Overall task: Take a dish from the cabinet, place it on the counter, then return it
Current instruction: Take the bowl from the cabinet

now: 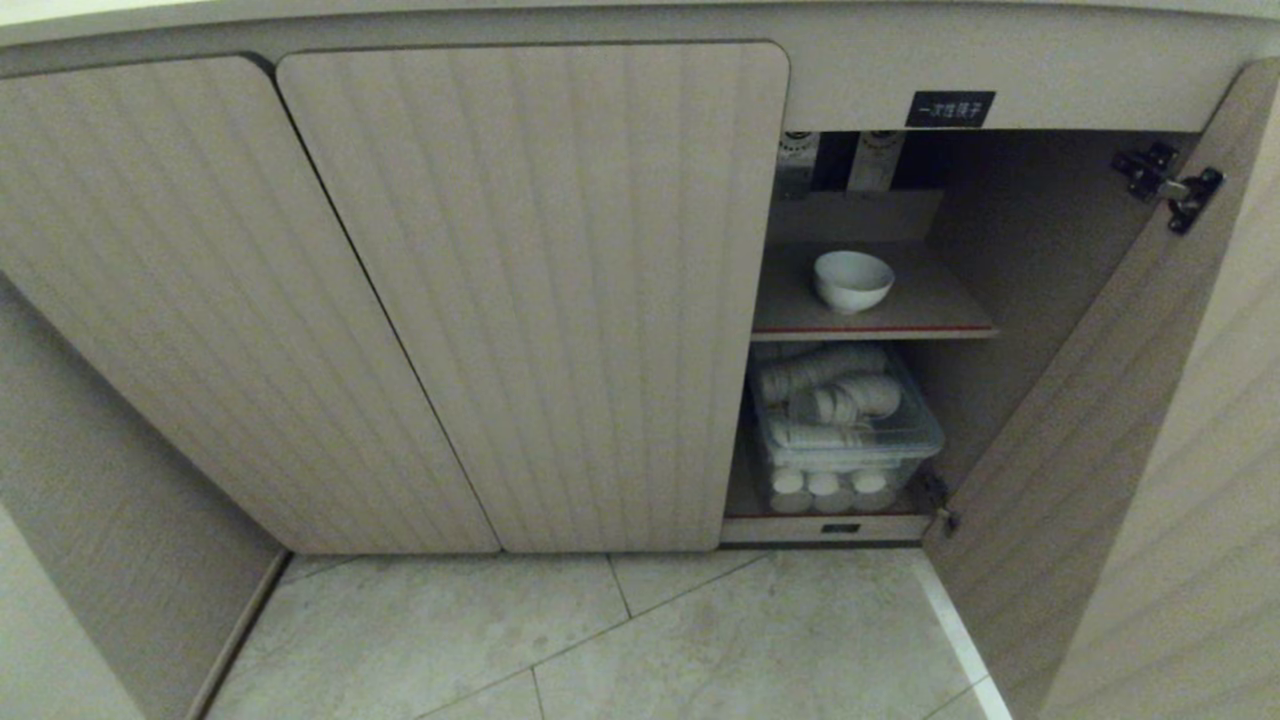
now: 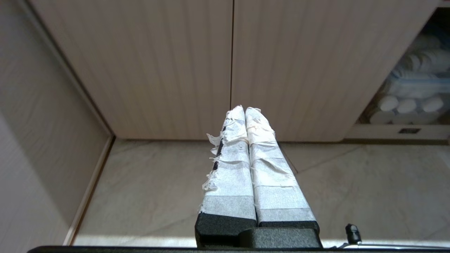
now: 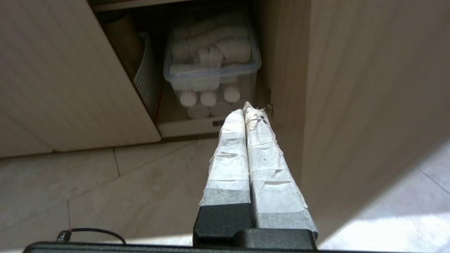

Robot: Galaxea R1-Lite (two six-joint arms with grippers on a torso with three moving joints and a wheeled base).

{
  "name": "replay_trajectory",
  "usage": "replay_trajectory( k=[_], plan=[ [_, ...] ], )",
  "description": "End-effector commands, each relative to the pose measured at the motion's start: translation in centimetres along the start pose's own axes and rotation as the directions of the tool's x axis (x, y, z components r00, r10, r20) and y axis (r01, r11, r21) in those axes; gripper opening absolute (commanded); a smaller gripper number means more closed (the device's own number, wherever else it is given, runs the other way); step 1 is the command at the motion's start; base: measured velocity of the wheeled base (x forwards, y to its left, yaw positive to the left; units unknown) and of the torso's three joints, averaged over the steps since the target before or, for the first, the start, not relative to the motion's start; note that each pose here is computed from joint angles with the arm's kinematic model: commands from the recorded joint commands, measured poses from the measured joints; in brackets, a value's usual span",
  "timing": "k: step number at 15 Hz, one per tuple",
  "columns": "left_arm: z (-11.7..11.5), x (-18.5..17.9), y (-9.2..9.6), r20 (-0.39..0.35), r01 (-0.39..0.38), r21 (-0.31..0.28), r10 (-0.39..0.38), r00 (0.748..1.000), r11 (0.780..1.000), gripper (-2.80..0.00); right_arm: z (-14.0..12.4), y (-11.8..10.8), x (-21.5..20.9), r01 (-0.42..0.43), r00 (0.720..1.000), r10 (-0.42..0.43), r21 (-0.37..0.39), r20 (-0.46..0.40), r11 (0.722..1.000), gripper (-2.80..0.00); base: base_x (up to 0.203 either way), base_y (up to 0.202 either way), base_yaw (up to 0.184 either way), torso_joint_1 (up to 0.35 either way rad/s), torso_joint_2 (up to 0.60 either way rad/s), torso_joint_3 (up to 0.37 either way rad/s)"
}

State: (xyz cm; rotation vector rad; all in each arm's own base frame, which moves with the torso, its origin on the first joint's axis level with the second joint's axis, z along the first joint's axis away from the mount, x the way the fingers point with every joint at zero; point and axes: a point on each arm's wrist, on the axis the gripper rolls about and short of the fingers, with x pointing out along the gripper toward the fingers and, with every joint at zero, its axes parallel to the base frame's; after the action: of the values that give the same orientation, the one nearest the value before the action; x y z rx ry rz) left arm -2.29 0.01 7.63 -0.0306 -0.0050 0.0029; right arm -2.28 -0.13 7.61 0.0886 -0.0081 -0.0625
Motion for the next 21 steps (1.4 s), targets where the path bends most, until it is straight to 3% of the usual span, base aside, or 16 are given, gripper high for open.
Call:
replay_trajectory(
  k=[1, 5, 9, 21],
  plan=[
    [0.00, 0.00, 0.00, 0.001, 0.000, 0.000, 0.000, 1.000, 1.000, -2.80, 0.00, 0.00, 0.00, 0.000, 1.000, 0.000, 0.001, 0.001, 1.000, -2.80, 0.193, 0.000, 0.001, 0.002, 0.00, 0.004],
    [0.00, 0.00, 0.00, 0.001, 0.000, 0.000, 0.000, 1.000, 1.000, -2.80, 0.00, 0.00, 0.00, 0.000, 1.000, 0.000, 0.001, 0.001, 1.000, -2.80, 0.191, 0.000, 0.001, 0.002, 0.00, 0.001],
    [0.00, 0.00, 0.00, 0.001, 0.000, 0.000, 0.000, 1.000, 1.000, -2.80, 0.00, 0.00, 0.00, 0.000, 1.000, 0.000, 0.001, 0.001, 1.000, -2.80, 0.053, 0.000, -0.004, 0.003, 0.00, 0.001],
    [0.00, 0.00, 0.00, 0.001, -0.003, 0.001, 0.003, 1.000, 1.000, -2.80, 0.00, 0.00, 0.00, -0.001, 1.000, 0.001, 0.001, 0.001, 1.000, -2.80, 0.194, 0.000, 0.002, 0.001, 0.00, 0.002]
  ],
)
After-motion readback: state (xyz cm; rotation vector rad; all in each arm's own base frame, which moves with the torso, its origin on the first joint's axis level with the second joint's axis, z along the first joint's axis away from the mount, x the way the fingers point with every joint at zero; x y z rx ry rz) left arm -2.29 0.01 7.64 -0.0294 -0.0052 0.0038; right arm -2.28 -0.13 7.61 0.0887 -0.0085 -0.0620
